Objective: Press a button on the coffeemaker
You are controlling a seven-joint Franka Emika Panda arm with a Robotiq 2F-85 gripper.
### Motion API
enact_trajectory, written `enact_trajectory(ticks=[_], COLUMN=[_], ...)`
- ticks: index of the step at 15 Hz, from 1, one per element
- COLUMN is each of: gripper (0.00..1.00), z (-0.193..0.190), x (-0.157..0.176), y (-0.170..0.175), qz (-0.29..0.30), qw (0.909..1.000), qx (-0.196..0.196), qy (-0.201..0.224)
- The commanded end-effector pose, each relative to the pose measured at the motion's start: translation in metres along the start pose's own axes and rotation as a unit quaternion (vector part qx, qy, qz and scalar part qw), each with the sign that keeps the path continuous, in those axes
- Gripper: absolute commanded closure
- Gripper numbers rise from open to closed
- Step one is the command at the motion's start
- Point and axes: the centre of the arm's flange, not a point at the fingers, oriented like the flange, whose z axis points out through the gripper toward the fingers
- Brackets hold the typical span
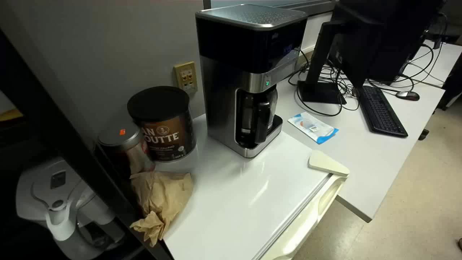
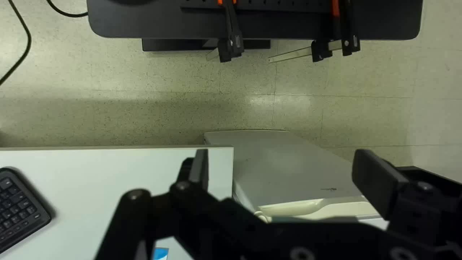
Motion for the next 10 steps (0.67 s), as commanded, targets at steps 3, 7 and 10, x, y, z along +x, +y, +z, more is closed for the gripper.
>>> enact_trajectory(ticks=[3, 7, 10], gripper=[0.00, 0.00, 0.00], z=[-0.0002, -0.0002, 0.0018], x=[0.0001, 0.0001, 0.0080], y=[0.0001, 0.0001, -0.0007], qz=[0.000, 0.000, 0.002], qw=[1.0000, 1.0000, 0.9999], qx=[0.000, 0.000, -0.010], qy=[0.000, 0.000, -0.003])
